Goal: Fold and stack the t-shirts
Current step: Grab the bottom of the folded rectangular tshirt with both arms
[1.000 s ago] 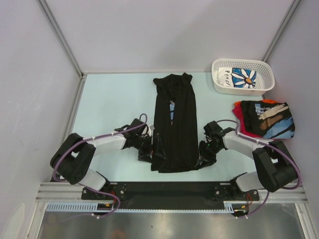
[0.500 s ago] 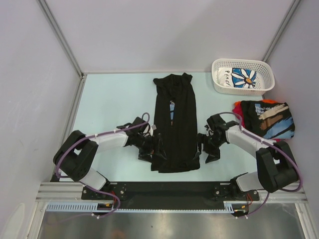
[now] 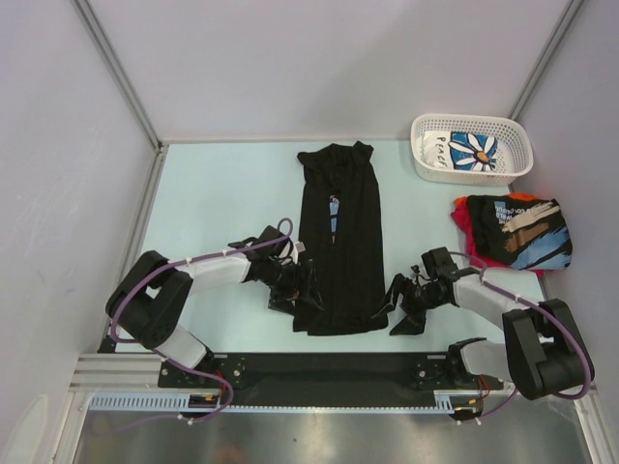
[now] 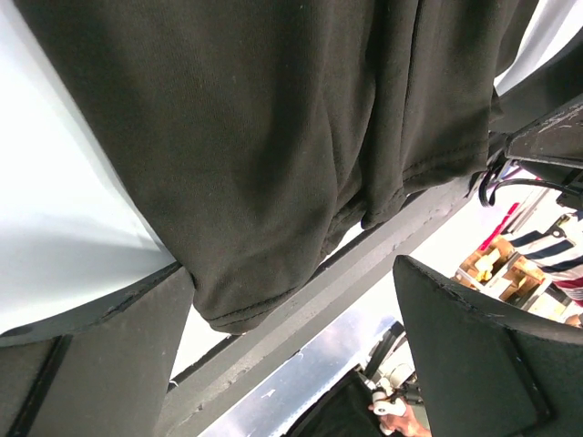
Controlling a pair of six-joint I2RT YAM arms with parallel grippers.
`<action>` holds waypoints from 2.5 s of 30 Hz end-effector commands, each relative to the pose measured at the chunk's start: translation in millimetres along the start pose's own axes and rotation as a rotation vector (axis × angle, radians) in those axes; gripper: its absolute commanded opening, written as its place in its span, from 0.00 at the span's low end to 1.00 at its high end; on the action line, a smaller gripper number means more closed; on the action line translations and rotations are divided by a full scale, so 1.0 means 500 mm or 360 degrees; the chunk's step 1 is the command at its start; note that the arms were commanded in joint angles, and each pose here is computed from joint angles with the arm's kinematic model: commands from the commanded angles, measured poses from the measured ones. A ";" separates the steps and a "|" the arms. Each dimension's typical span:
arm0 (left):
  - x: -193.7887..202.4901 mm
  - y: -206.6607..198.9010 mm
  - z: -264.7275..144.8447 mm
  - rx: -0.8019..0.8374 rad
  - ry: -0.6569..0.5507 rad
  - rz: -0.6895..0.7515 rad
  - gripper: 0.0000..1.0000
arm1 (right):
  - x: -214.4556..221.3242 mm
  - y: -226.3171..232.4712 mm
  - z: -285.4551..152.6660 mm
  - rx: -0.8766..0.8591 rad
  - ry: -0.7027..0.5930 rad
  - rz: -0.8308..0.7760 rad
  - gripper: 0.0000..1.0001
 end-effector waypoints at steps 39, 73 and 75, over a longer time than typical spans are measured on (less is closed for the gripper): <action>0.024 0.067 0.023 -0.0401 0.0269 -0.0078 0.00 | -0.007 0.070 -0.010 0.0444 -0.0145 -0.0314 0.00; 0.068 0.037 0.090 -0.0126 0.0313 -0.0172 1.00 | -0.021 0.092 0.024 0.0304 0.0079 -0.0447 0.00; 0.061 0.028 0.111 -0.0152 0.0323 -0.0152 1.00 | -0.022 0.093 0.024 0.0304 0.0076 -0.0446 0.00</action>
Point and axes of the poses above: each gripper's point midway between its finger pads, its own z axis out along the fingers, its own y axis along the line the jaws close on, x = y × z, the point moved 9 cm from there along -z, back along the fingers, and after that the axes turned 8 degrees about z, right-handed, at the moved point
